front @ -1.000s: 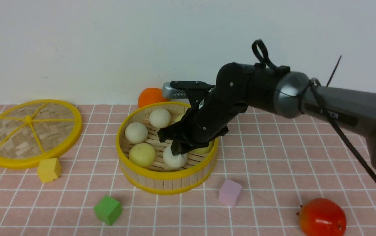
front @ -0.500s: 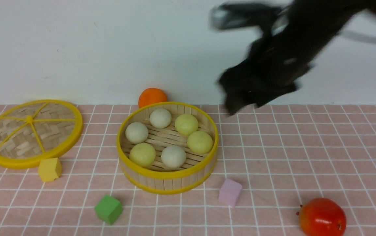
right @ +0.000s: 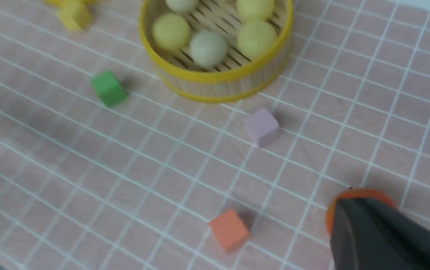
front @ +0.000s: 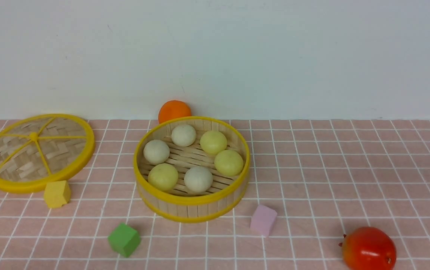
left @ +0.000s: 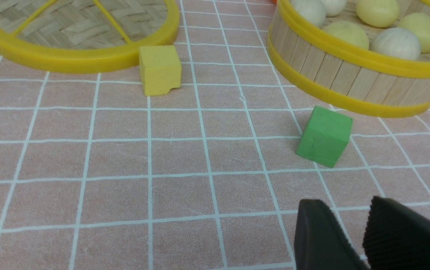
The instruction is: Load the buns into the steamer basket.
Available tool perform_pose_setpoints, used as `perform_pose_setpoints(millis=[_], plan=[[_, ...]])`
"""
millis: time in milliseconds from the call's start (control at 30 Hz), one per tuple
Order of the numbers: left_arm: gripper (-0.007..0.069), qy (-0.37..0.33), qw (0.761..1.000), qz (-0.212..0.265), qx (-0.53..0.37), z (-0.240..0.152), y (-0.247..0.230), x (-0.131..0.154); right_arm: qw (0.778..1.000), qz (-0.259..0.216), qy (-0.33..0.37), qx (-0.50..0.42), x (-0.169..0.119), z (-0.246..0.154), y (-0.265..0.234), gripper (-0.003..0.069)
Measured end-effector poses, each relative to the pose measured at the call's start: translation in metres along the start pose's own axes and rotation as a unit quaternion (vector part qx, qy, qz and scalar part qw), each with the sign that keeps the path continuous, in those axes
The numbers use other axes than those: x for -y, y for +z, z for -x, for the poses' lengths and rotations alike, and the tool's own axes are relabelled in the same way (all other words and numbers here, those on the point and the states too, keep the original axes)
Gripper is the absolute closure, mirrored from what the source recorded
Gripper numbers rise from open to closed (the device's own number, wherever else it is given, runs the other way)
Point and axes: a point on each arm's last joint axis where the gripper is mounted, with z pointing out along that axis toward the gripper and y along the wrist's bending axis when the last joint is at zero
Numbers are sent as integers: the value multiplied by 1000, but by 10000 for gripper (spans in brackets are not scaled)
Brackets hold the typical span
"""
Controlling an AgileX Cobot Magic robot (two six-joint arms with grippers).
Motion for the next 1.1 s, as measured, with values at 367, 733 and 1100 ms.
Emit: perform_pose_setpoints(millis=[367, 733, 1100], plan=[[385, 0, 1000, 0, 0, 0, 0, 0, 996, 10, 10, 90, 2, -83, -35, 661], [385, 0, 1000, 0, 0, 0, 0, 0, 978, -34, -6, 206, 6, -111, -68, 657], [385, 0, 1000, 0, 0, 0, 0, 0, 939, -262, 31, 221, 40, -159, 11, 648]])
